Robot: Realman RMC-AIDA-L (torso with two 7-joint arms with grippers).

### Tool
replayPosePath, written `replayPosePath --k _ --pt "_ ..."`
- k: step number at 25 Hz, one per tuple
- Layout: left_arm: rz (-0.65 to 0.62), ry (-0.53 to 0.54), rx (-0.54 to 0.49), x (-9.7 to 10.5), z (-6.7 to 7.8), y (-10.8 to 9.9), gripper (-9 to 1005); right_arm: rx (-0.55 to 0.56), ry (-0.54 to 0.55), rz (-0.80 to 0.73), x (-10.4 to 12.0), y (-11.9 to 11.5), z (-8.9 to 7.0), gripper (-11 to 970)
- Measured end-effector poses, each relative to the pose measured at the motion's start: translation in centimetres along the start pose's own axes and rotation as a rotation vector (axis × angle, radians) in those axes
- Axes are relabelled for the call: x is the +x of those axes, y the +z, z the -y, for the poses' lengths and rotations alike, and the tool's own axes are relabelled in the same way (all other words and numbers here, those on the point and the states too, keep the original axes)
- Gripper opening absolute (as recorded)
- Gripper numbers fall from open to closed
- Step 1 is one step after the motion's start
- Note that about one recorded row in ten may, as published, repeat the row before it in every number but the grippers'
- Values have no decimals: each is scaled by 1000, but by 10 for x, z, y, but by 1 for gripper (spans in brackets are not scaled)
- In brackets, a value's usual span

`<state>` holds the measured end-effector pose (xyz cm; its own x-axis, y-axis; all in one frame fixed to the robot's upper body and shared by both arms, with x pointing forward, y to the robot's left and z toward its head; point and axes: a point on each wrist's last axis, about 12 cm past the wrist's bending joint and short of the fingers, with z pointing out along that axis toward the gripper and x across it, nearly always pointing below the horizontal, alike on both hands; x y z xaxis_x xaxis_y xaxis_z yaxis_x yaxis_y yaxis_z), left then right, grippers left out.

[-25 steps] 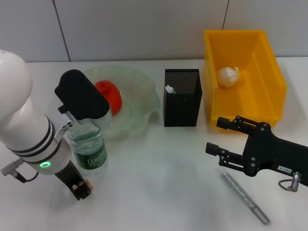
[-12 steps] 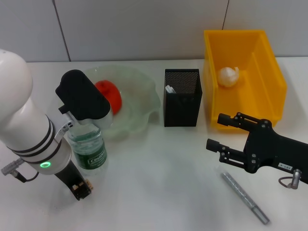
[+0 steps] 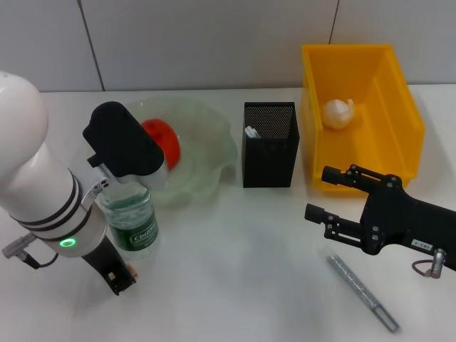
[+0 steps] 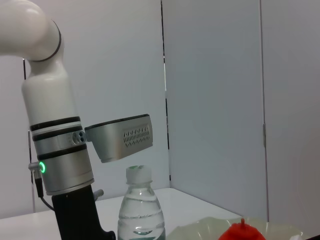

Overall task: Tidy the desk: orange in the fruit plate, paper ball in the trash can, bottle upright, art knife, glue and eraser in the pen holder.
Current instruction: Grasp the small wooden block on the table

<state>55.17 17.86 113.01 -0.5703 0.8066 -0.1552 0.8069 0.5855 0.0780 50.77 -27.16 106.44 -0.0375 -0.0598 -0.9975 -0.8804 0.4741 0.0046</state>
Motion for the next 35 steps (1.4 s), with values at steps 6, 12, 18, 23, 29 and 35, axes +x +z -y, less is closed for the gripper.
replayPosePath --k 6,12,18,23,29,35 --pt "0 1 0 0 0 0 201 -1 -2 1 0 0 0 699" --pt "-6 7 2 1 2 1 169 0 -2 2 -1 0 0 699" --pt "-4 12 1 1 2 -2 211 0 0 1 0 0 0 699" --pt "2 17 -2 -1 3 -4 285 3 0 3 0 0 0 699" --pt "-2 22 -8 -2 2 -5 365 8 1 7 -1 0 1 698" --pt "-4 27 -7 -2 2 -4 406 9 2 6 0 0 1 698"
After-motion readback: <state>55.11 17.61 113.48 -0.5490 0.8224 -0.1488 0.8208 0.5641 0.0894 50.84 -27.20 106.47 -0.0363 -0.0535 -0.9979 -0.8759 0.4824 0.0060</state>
